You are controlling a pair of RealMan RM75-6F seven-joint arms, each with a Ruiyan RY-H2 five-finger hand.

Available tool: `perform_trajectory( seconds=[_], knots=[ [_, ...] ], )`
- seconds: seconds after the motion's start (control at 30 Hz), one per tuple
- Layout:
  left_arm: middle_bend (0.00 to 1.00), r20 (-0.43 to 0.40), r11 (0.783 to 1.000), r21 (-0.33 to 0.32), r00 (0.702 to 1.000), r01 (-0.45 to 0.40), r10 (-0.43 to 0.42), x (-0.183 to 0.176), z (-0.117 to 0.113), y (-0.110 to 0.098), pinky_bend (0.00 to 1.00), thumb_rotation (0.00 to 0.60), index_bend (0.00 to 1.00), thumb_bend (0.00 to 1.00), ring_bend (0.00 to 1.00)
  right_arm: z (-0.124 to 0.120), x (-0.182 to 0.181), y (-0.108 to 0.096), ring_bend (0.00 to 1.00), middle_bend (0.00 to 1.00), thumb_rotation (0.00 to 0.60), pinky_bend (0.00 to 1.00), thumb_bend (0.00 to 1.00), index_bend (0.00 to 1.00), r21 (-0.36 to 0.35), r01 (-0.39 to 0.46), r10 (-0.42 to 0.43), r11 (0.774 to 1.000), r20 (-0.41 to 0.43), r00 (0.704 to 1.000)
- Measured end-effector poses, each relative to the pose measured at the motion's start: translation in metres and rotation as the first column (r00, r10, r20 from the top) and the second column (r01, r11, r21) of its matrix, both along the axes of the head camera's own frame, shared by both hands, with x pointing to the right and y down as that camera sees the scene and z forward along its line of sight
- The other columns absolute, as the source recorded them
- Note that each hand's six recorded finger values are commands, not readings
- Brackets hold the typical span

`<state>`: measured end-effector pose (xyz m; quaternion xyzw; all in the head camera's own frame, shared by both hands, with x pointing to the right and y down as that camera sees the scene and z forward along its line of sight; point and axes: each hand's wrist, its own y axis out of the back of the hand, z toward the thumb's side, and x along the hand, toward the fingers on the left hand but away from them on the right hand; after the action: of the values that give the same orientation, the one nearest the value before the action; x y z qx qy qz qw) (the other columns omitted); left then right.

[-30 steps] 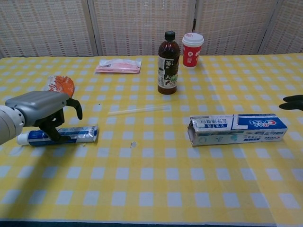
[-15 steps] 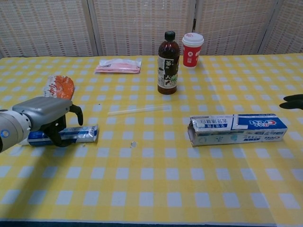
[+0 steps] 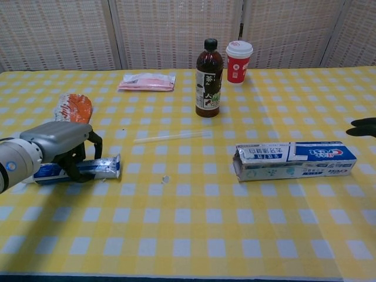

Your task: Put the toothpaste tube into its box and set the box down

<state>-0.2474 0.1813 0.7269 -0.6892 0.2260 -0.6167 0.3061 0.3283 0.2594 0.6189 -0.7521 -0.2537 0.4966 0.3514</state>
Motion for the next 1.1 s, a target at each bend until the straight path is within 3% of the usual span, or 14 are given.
perform_trajectory(
  seconds=[0.07,0.13,0.27,0.47,0.67,0.8,1.0,1.1],
  knots=[
    [1.0,-0.022,1.0,0.013,1.0,0.005,-0.005,0.002,-0.002,-0.001,1.0,0.6,0.78,0.58,1.0,0.0,0.0,0.0,0.0,0.0,0.6,0.0,0.3,0.0,0.0,0.0,0.0,1.0,0.001,1.0],
    [1.0,-0.059,0.999,0.032,0.998,0.018,-0.016,0.004,-0.006,-0.002,1.0,0.6,0.8,0.64,1.0,0.0,0.0,0.001,0.0,0.0,0.6,0.0,0.3,0.0,0.001,0.0,0.0,1.0,0.001,1.0],
    [1.0,-0.165,0.997,0.042,0.984,0.072,-0.064,0.005,-0.017,-0.002,1.0,0.6,0.81,0.67,1.0,0.002,-0.002,0.002,0.0,0.0,0.6,0.0,0.3,0.0,-0.009,0.006,-0.006,1.0,-0.001,1.0],
    [1.0,-0.368,0.981,-0.012,0.911,0.192,-0.183,0.003,-0.043,-0.002,1.0,0.6,0.82,0.67,1.0,0.01,-0.009,-0.008,0.0,0.0,0.6,0.0,0.3,0.0,-0.029,0.011,-0.011,1.0,0.015,1.0],
    [1.0,-0.549,0.958,-0.075,0.79,0.277,-0.271,-0.004,-0.073,0.0,1.0,0.6,0.82,0.69,1.0,0.021,-0.021,-0.024,0.0,0.0,0.6,0.0,0.3,0.0,-0.042,0.027,-0.026,0.999,0.009,1.0],
    [1.0,-0.647,0.937,-0.137,0.687,0.321,-0.33,-0.009,-0.091,0.003,1.0,0.6,0.82,0.69,1.0,0.032,-0.033,-0.034,0.0,0.0,0.6,0.0,0.3,0.0,-0.088,0.045,-0.045,0.995,0.006,0.999],
    [1.0,-0.722,0.899,-0.254,0.548,0.358,-0.422,-0.019,-0.115,0.004,1.0,0.6,0.82,0.69,1.0,0.051,-0.056,-0.052,0.02,0.0,0.6,0.0,0.3,0.0,-0.156,0.059,-0.06,0.986,-0.006,0.998],
    [1.0,-0.737,0.884,-0.3,0.501,0.359,-0.454,-0.024,-0.126,0.004,1.0,0.6,0.82,0.69,1.0,0.059,-0.065,-0.059,0.02,0.0,0.6,0.0,0.3,0.0,-0.177,0.054,-0.058,0.983,-0.018,0.998]
  ],
)
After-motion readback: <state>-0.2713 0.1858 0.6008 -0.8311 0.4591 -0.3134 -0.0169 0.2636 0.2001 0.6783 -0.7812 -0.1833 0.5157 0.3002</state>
